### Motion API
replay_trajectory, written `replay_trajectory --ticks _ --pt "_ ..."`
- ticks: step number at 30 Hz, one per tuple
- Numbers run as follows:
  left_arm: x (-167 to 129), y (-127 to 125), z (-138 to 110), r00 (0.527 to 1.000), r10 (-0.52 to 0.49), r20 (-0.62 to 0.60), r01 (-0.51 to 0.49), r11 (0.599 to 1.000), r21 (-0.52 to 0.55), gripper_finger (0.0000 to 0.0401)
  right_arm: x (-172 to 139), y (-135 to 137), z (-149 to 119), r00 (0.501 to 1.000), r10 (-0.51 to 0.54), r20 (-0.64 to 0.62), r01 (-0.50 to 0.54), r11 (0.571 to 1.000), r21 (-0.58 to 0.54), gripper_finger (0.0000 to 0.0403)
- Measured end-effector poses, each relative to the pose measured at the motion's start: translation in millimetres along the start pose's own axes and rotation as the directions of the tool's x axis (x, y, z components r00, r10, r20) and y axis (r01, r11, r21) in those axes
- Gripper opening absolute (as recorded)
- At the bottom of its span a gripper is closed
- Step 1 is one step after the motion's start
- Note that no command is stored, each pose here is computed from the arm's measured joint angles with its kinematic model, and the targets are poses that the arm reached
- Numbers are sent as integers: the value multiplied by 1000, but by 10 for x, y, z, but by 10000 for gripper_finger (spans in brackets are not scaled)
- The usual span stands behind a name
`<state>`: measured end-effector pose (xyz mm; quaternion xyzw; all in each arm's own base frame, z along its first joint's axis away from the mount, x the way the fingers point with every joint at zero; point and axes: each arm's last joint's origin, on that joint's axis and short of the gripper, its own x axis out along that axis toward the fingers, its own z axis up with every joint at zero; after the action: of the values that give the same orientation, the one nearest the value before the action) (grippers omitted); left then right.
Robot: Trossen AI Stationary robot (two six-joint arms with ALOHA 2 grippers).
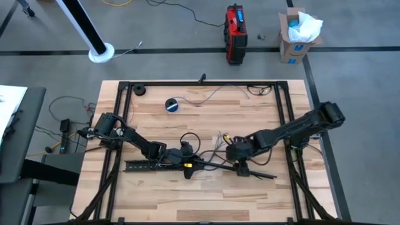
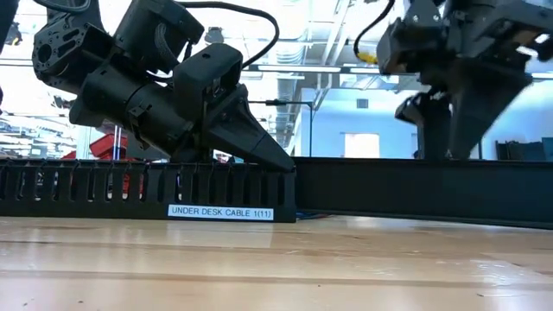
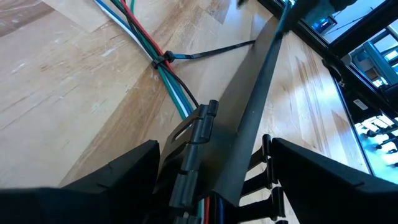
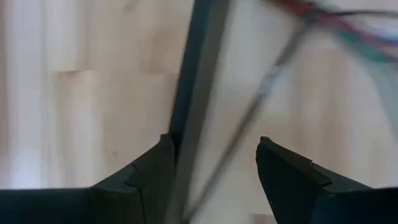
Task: Ziptie cables
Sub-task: Close the black cable duct with the black cable duct cover
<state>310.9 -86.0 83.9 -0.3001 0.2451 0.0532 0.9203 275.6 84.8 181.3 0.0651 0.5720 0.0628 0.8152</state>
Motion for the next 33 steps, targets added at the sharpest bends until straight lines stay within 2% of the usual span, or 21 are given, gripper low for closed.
replay_trajectory --ticks 4,6,10,13,16,19,21,27,30,33 --pt "0 0 1 1000 1 1 -1 1000 1 297 180 33 -29 997 33 -77 -33 999 -8 212" --pt "0 0 1 1000 1 2 -1 1000 0 297 276 26 -97 990 12 -141 -13 1000 -11 212" --pt "0 1 2 1000 2 2 -2 1000 1 297 331 36 -99 988 -66 -139 63 998 -22 192" --pt "0 2 1 1000 3 2 -3 1000 1 297 356 43 -121 985 -101 -137 98 995 -31 146" --pt "0 2 2 1000 3 3 -3 1000 2 297 325 74 -62 992 -107 -67 105 994 -35 93" --pt "0 2 1 1000 3 3 -3 1000 2 297 295 91 -44 974 -225 -25 225 974 -20 33" --pt "0 2 2 1000 4 3 -4 1000 1 297 258 133 -15 953 -303 13 303 952 -38 12" --pt "0 1 3 1000 3 3 -3 1000 0 297 131 312 35 877 -471 99 479 874 -85 7" --pt "1 -1 2 1000 -6 -5 6 1000 3 297 28 385 -9 790 -602 115 611 786 -89 6" --pt "0 -4 -1 1000 -10 -9 10 1000 9 297 -32 414 -127 678 -726 113 735 674 -77 6"
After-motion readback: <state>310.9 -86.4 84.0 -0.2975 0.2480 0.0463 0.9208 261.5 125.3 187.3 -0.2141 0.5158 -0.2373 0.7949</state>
